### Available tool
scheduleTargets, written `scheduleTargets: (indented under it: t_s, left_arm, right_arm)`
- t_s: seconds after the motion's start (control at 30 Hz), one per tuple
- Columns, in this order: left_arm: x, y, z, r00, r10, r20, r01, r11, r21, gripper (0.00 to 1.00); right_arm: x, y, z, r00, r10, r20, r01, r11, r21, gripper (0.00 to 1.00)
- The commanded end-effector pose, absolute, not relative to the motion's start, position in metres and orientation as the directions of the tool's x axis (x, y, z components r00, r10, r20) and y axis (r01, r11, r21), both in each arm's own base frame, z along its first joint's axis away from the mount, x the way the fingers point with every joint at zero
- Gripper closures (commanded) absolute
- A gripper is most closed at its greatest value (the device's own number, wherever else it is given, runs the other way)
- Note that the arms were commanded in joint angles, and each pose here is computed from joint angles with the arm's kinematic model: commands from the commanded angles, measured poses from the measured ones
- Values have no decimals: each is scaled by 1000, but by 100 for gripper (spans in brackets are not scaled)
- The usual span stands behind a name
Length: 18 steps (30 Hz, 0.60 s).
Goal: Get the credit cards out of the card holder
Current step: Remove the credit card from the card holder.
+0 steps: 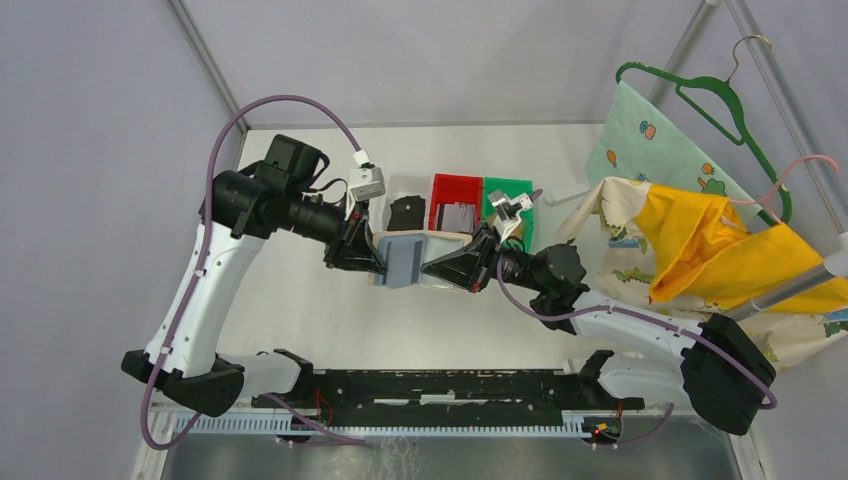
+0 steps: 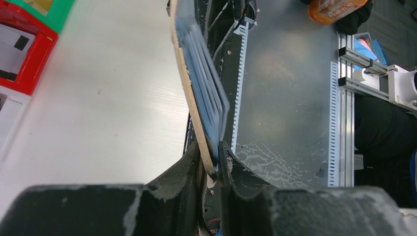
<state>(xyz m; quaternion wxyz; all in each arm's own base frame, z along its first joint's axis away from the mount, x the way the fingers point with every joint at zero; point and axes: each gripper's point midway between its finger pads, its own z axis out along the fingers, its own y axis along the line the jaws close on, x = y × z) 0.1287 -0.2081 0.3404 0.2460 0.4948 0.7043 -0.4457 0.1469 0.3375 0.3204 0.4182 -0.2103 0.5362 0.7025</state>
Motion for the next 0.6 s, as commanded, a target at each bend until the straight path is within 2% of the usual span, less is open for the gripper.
scheduleTargets:
  t_s: [0.0, 0.13, 0.43, 0.57]
  left_arm:
    - [142, -211, 348, -347, 452, -822, 937, 134, -322, 77]
    - [153, -214, 353, -342, 428, -836, 940, 174, -295, 80]
    - [149, -219, 364, -354, 394, -848, 935, 152, -320, 80]
    - [145, -221, 367, -370, 379, -848, 929, 130, -347, 73]
  right_arm:
    - [119, 325, 361, -496, 440, -749, -868, -226, 442, 100]
    - [108, 328, 367, -475, 428, -769, -880, -258, 400, 100]
    - [105, 342, 364, -463, 386, -798, -885, -250, 393, 98]
    - [102, 348, 366, -459, 374, -806, -886, -259, 384, 96]
